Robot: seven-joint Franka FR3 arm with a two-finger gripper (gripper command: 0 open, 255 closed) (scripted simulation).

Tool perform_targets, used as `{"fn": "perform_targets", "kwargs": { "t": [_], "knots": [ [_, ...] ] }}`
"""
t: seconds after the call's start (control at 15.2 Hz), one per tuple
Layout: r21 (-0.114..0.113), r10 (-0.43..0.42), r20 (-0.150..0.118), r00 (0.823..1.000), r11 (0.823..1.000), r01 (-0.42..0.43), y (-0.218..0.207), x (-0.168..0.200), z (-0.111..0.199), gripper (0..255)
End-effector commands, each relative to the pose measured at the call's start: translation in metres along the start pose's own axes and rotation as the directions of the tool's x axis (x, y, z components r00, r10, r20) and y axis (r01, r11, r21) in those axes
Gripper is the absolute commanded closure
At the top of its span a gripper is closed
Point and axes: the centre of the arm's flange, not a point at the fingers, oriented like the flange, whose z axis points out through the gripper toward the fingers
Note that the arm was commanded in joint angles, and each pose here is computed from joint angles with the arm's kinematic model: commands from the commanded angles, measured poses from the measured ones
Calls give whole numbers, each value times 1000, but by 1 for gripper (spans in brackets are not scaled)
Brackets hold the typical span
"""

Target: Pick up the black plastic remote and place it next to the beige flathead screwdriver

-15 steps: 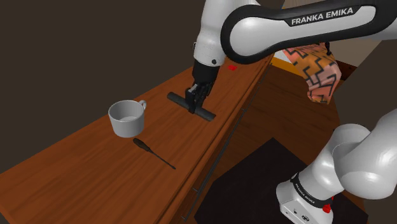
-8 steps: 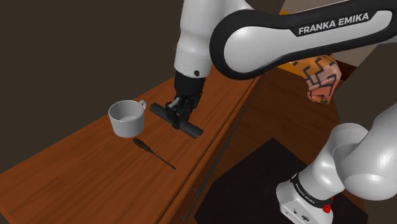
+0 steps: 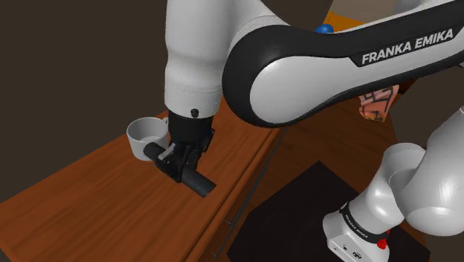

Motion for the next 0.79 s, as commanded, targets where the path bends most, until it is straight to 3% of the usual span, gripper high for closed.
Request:
{"fn": "perform_targets", "kwargs": {
  "t": [0.0,0.73],
  "knots": [
    [1,2,0,1000,1000,-2,-27,-1,1,255],
    [1,2,0,1000,1000,-2,-158,-14,16,255]
  ]
}}
